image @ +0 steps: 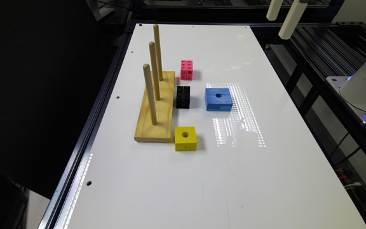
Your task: Pick up blue block.
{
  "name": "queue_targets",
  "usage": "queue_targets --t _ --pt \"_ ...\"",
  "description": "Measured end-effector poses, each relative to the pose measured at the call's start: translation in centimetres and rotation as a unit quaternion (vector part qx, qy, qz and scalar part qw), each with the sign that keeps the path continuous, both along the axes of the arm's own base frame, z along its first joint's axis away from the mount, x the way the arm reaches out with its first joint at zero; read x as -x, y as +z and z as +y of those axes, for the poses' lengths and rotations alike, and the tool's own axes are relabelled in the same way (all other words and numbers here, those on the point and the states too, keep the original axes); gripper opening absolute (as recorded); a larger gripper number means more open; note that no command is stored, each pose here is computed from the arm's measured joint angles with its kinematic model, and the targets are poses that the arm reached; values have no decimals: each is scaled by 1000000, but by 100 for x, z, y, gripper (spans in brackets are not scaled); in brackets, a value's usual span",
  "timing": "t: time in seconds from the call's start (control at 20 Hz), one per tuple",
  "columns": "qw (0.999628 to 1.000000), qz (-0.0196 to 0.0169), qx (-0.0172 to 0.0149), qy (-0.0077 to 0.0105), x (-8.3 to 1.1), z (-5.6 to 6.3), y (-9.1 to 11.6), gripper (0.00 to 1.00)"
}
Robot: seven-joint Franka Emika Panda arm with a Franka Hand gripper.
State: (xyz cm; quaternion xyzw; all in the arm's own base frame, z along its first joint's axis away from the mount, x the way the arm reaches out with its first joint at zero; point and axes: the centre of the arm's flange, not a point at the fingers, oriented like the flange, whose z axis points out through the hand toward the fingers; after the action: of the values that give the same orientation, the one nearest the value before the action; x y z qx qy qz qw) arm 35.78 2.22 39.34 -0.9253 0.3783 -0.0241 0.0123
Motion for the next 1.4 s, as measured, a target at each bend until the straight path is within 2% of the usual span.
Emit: queue_targets --t 0.1,0.3,0.55,0.6,0.7,0.8,1.0,1.15,1.3,1.4 --pt "1000000 409 -466 200 -62 4 -9 100" --pt "999991 3922 -1246 706 -171 14 -10 100" --pt "999976 6772 -1481 863 -207 17 -23 100" --pt "999967 7902 -1465 867 -208 17 -32 100" --pt "999918 12709 -1415 815 -210 16 -90 100" --pt "999874 15758 -1568 608 -228 14 -234 100" --pt "999840 17727 -2360 378 -310 16 -473 100" --pt "999829 18284 -2658 311 -341 17 -531 100" --pt "999889 14616 -2884 -313 -364 14 -500 100" --pt "999925 11747 -3069 -1392 -385 6 -476 100"
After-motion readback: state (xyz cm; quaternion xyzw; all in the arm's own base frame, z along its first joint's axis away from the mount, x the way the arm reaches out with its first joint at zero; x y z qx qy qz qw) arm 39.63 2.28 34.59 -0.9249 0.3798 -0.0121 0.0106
